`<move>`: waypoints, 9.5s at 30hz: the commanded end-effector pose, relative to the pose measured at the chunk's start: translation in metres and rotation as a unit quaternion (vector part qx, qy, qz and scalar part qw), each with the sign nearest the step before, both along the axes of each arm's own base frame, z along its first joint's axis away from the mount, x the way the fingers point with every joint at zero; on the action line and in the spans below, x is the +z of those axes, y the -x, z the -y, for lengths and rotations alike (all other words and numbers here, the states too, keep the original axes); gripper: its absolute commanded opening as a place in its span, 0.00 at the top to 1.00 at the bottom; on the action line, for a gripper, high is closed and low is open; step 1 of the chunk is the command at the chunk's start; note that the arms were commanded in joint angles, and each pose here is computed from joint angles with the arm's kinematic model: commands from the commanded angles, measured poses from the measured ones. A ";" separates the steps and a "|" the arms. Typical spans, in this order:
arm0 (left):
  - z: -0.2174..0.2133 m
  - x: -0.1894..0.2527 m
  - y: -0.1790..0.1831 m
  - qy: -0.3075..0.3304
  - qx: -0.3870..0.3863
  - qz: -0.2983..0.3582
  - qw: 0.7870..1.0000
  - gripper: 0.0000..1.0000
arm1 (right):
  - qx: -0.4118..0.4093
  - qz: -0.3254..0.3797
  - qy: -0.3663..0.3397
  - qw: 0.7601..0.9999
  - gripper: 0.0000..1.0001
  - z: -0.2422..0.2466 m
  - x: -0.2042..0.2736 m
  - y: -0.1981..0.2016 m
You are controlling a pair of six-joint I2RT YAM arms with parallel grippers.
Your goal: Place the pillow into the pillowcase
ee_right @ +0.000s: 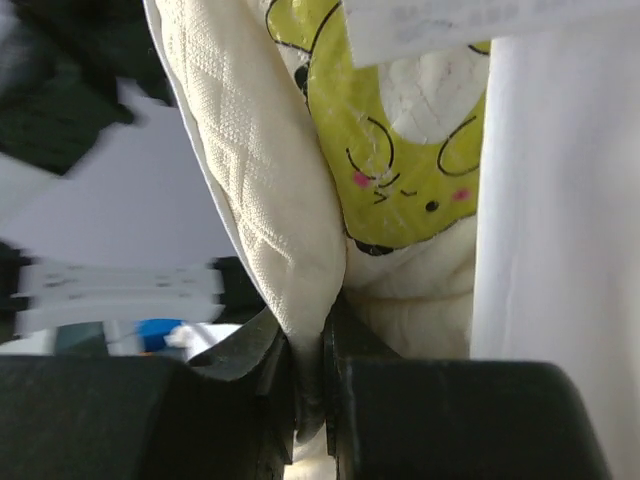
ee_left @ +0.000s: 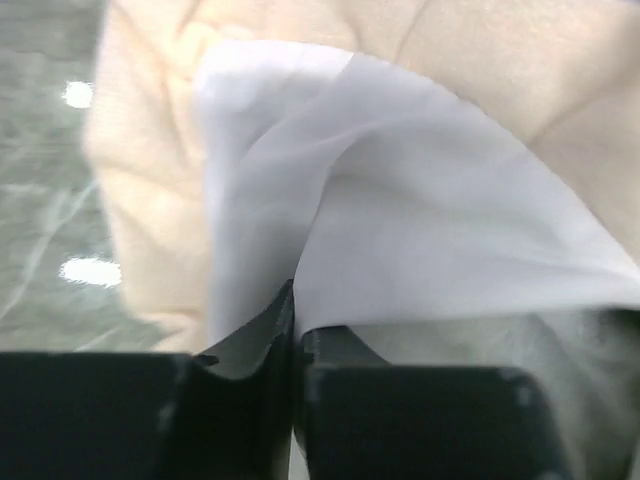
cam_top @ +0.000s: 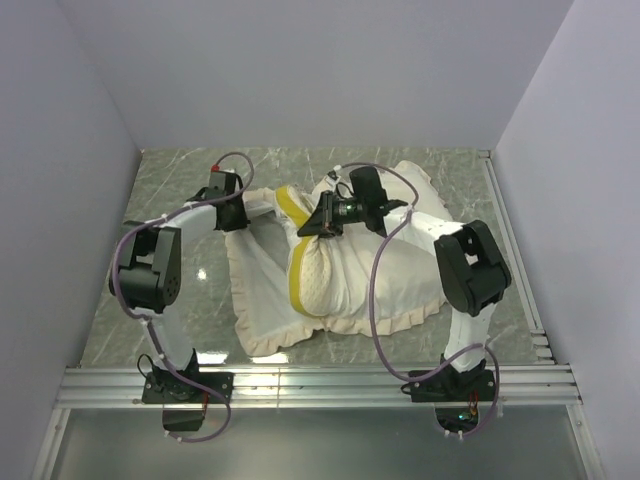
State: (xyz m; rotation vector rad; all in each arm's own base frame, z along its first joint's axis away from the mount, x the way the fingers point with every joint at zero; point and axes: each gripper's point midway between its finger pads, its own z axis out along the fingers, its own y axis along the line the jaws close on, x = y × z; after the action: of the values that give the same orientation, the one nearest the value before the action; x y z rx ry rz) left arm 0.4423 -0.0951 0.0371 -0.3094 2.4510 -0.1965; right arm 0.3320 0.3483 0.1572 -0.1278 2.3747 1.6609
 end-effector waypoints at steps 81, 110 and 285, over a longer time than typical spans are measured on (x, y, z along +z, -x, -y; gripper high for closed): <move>0.005 0.192 0.079 0.253 -0.261 0.113 0.925 0.12 | 0.215 0.212 0.393 0.869 0.25 0.036 -0.029 0.075; -0.018 0.119 0.146 0.283 -0.105 0.109 0.947 0.08 | 0.202 0.215 0.335 0.895 1.00 -0.028 -0.056 0.059; 0.024 0.119 0.040 0.185 -0.220 0.111 0.951 0.29 | -0.042 0.301 0.121 0.945 1.00 -0.084 0.105 -0.093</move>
State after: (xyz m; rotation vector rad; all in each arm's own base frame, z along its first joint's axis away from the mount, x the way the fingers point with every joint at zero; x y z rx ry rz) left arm 0.3920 -0.1136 0.1570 0.1096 2.2332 -0.7969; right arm 0.4617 0.3983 0.1530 -0.3928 2.2971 0.8021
